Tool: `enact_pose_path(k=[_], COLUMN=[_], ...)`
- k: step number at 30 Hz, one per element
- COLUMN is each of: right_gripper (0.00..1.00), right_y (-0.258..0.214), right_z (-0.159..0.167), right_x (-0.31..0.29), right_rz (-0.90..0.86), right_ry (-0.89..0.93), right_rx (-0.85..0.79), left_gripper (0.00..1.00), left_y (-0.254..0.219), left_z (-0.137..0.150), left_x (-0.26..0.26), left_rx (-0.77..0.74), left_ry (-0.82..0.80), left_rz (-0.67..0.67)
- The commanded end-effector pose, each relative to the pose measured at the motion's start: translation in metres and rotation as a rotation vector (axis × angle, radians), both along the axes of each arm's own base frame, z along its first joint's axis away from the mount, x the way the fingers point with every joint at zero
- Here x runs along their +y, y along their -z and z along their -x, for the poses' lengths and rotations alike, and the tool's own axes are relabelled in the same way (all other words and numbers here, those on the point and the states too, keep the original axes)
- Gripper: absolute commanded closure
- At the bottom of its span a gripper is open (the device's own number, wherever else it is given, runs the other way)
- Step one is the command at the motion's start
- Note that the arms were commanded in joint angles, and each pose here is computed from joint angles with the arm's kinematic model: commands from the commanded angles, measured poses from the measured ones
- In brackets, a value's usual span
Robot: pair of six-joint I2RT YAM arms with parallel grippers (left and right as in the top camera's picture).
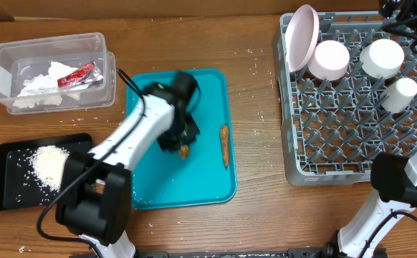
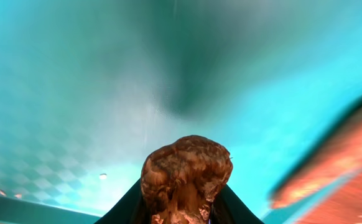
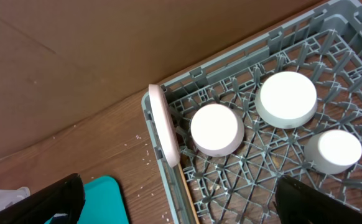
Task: Sort waste into correct bins and load items into the dishwasher
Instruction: 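Reach the left gripper to the brown scrap and grasp it, then carry the brown scrap left and drop it on the black tray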
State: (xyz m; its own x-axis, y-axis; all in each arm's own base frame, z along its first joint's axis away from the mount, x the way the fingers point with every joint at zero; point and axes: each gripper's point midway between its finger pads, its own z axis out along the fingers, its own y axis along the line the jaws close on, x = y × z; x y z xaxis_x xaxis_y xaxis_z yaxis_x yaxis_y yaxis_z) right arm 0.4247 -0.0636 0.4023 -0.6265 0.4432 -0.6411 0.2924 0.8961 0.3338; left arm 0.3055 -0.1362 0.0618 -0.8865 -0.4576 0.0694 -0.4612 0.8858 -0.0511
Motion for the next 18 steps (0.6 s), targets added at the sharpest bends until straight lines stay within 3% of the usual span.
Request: enact_pose_path(k=[1,6,18], right_gripper=[0.00,0.00,0.00], right_y=[-0.011,-0.011,-0.011], right_z=[0.005,0.005,0.005], right_x=[0.002,0.002,0.002], right_rz=[0.005,0.005,0.005], right_ry=[-0.007,-0.007,-0.007], right_rx=[-0.030,-0.030,-0.030], left_gripper=[0.70,0.70,0.67], left_y=[-0.038,-0.078,-0.074], left_z=[-0.045,-0.062,-0.006], left_x=[0.027,0.092,0.241], left_rx=[-0.118,-0.133,0.048], left_ry=[-0.027,-0.200,-0.596], left_rz=[-0.015,-0.045,-0.158])
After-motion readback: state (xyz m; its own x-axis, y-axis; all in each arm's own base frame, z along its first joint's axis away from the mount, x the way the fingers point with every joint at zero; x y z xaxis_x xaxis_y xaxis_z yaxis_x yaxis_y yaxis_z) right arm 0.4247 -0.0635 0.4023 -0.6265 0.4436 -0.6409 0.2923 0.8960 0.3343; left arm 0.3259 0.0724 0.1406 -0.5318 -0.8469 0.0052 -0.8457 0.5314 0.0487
